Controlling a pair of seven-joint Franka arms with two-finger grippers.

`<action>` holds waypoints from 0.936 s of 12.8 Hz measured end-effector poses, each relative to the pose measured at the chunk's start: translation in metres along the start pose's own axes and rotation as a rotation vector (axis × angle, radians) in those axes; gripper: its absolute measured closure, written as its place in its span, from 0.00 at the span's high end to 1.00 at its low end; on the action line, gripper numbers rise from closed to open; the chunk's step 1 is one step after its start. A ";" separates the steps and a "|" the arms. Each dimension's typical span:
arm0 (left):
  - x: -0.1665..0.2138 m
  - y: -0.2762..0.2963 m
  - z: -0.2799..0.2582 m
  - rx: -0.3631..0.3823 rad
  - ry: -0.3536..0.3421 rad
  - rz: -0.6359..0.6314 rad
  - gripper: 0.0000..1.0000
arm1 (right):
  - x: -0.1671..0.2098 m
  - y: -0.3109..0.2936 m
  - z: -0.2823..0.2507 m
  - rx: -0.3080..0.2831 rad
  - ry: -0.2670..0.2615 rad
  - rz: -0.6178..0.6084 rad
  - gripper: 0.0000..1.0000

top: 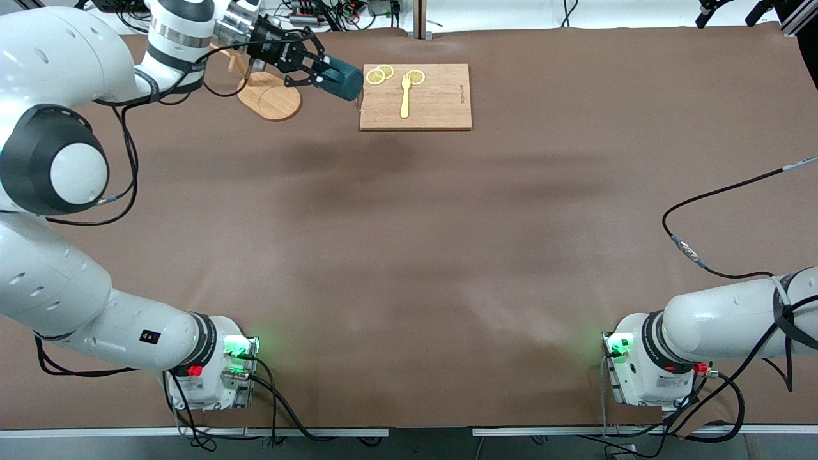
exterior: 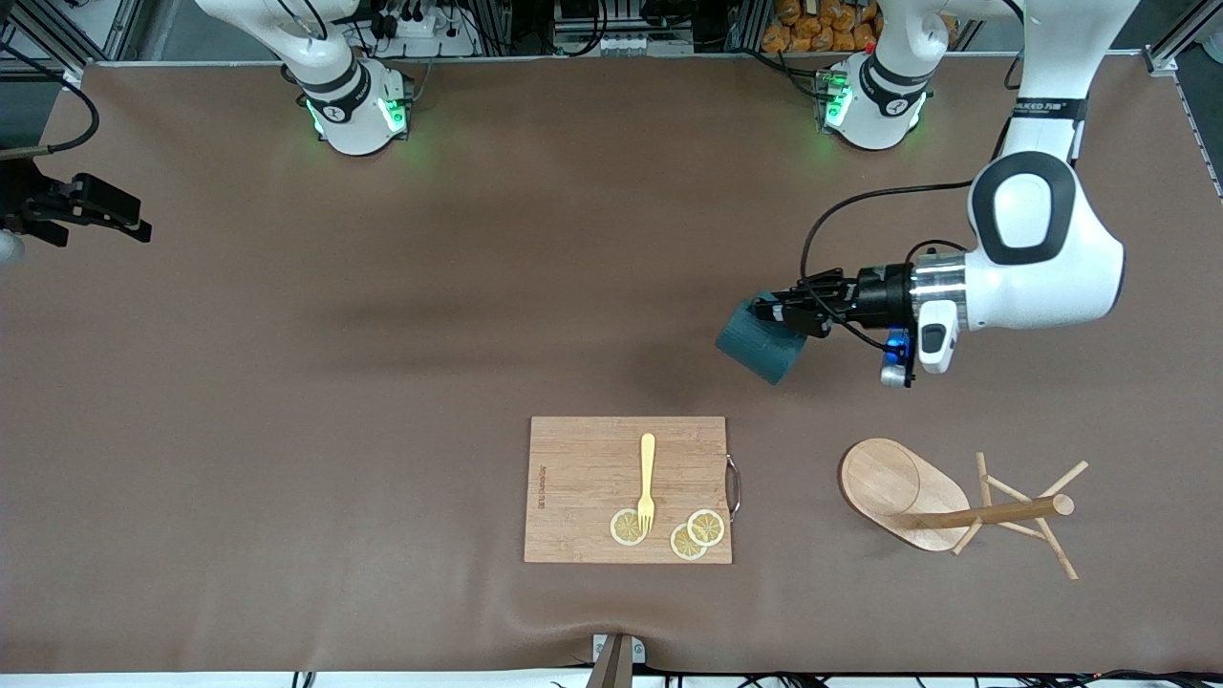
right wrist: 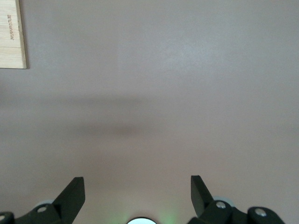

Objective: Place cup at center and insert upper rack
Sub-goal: 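Carry the mug with the left gripper to the wooden mug stand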

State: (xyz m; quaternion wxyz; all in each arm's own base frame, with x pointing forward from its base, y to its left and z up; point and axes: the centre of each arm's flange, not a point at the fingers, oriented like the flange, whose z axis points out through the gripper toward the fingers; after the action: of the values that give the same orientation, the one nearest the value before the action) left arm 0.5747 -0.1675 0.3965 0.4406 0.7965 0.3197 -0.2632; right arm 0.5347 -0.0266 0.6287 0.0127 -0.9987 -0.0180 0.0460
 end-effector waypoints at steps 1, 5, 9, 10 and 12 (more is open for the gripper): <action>0.006 -0.004 -0.010 -0.014 -0.011 0.008 0.21 | 0.000 -0.001 0.000 0.000 -0.002 -0.003 1.00; 0.022 -0.015 -0.044 -0.066 -0.051 0.020 0.21 | -0.005 0.003 0.001 0.004 -0.035 0.005 1.00; 0.035 -0.017 -0.066 -0.118 -0.060 0.020 0.21 | -0.009 0.010 -0.009 0.003 -0.019 0.019 1.00; 0.040 -0.018 -0.071 -0.135 -0.058 0.014 0.21 | -0.009 0.012 -0.012 0.003 -0.015 0.024 1.00; 0.051 -0.020 -0.083 -0.172 -0.078 0.003 0.21 | -0.010 0.018 -0.014 0.004 -0.012 0.035 1.00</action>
State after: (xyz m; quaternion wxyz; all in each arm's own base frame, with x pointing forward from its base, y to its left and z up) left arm 0.6050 -0.0729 0.3893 0.5199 0.7454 0.3226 -0.2647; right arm 0.5262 -0.0451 0.6427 0.0139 -0.9986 -0.0007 0.0520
